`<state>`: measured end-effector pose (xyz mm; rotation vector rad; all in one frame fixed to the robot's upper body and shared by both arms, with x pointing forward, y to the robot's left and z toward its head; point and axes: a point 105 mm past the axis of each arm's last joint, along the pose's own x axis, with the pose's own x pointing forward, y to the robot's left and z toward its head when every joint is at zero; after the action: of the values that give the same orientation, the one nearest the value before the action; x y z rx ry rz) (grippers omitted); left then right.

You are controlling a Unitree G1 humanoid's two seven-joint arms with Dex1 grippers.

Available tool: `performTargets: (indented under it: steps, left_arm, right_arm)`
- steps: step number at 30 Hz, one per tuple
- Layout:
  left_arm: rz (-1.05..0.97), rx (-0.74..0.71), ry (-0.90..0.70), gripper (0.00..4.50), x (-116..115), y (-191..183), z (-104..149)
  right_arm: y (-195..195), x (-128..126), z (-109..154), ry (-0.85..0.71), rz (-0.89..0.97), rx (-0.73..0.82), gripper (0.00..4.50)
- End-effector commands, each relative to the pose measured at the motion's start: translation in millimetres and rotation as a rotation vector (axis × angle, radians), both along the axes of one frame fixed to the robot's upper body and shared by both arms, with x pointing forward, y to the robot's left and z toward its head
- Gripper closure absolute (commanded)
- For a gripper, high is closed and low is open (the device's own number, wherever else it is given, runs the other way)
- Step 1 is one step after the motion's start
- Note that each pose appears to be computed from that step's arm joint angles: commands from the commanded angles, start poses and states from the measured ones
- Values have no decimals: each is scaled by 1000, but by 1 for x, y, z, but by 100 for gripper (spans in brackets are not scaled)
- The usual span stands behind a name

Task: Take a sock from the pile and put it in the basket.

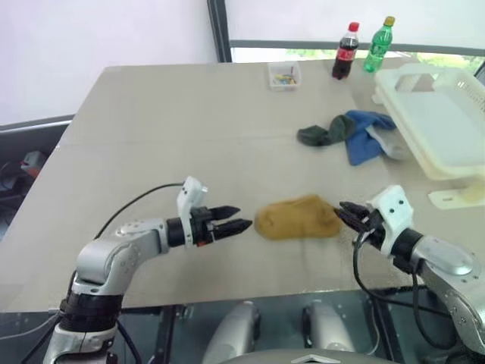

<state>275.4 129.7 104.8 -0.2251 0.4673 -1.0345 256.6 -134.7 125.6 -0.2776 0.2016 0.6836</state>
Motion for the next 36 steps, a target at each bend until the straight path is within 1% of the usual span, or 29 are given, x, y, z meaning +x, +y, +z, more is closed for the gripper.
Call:
performTargets:
  steps: [1,3,5,10,12,15,19,23,31,36]
  left_arm:
    - [-31,16,34,80,3,-13,-9]
    - [-32,25,78,80,5,-18,-17]
    - [-52,32,83,80,5,-23,-20]
    - [-79,28,110,80,4,-30,-23]
    - [-98,31,117,80,2,-32,-24]
    - [-120,28,130,80,-1,-33,-23]
    - [-164,-27,186,80,-9,-38,-16]
    - [-230,-161,257,80,-14,-50,5]
    - [-337,-256,255,80,-3,-84,25]
    - [-397,-302,252,80,4,-110,30]
  right_arm:
    - [13,12,-13,-9,91,-46,446]
    - [15,20,-27,16,124,-74,446]
    - [14,25,-38,38,157,-98,446]
    - [6,26,-64,89,224,-191,446]
    - [1,28,-71,103,227,-220,446]
    - [-3,30,-73,106,215,-225,446]
    - [-4,31,-70,101,201,-208,446]
    - [-2,29,-67,96,199,-199,446]
    - [-2,30,-57,78,165,-154,446]
    - [-3,30,-49,69,138,-119,446]
